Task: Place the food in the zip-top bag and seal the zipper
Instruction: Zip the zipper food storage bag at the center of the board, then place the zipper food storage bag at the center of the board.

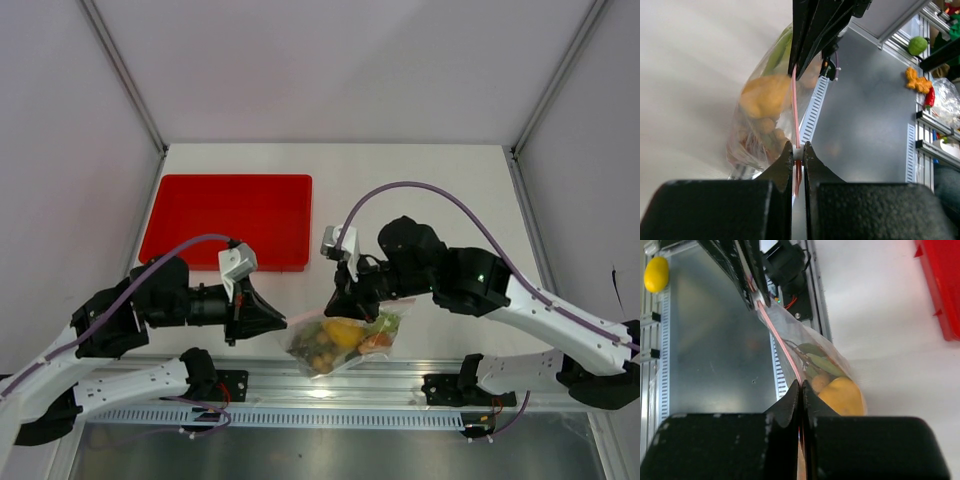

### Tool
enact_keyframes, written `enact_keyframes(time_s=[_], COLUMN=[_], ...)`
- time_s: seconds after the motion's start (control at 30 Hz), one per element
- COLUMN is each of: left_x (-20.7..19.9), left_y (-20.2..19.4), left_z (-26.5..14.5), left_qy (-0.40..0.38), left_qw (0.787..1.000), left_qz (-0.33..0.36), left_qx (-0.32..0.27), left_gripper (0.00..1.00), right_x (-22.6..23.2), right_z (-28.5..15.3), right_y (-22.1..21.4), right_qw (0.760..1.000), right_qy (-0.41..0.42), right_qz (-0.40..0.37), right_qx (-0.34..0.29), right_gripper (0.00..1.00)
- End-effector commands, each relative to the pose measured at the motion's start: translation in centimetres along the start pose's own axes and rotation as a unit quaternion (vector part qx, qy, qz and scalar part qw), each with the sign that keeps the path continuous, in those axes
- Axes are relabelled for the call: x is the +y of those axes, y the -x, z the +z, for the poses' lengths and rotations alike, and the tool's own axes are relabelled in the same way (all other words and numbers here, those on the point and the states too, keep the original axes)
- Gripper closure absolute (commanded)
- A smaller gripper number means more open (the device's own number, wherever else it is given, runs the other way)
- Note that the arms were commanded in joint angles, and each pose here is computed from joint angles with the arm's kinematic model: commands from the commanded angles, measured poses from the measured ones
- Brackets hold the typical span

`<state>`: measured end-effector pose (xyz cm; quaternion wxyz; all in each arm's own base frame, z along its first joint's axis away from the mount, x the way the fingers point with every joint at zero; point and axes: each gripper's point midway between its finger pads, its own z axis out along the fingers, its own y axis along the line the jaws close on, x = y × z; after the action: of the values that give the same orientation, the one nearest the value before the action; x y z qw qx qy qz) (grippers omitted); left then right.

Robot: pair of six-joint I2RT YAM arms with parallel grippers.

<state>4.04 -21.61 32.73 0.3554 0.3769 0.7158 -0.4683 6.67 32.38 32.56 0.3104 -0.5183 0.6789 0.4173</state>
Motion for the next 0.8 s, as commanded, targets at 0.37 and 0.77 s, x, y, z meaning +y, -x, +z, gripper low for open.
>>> enact_keyframes(time_s=[0.37,0.77], left_x=[1.9,4.5], left_y=[0.8,5.5], left_z=[-3.1,-2.5], left_qy=[0.073,0.151], left_qw=[0.995,0.978], left_qz=[-0.010,-0.001], left_qx=[-0.063,-0.142], left_gripper=[0.47,0.00], right_x=[-3.6,-7.2], right_z=[-4.4,-4.8], right_y=[0.4,-0.8], right_qw=[0.992,0.977], right_qy=[-0.095,-0.177], right_qz=[0.050,0.093], right_qx=[-0.070,-0.073], right_gripper=[1.00,1.00])
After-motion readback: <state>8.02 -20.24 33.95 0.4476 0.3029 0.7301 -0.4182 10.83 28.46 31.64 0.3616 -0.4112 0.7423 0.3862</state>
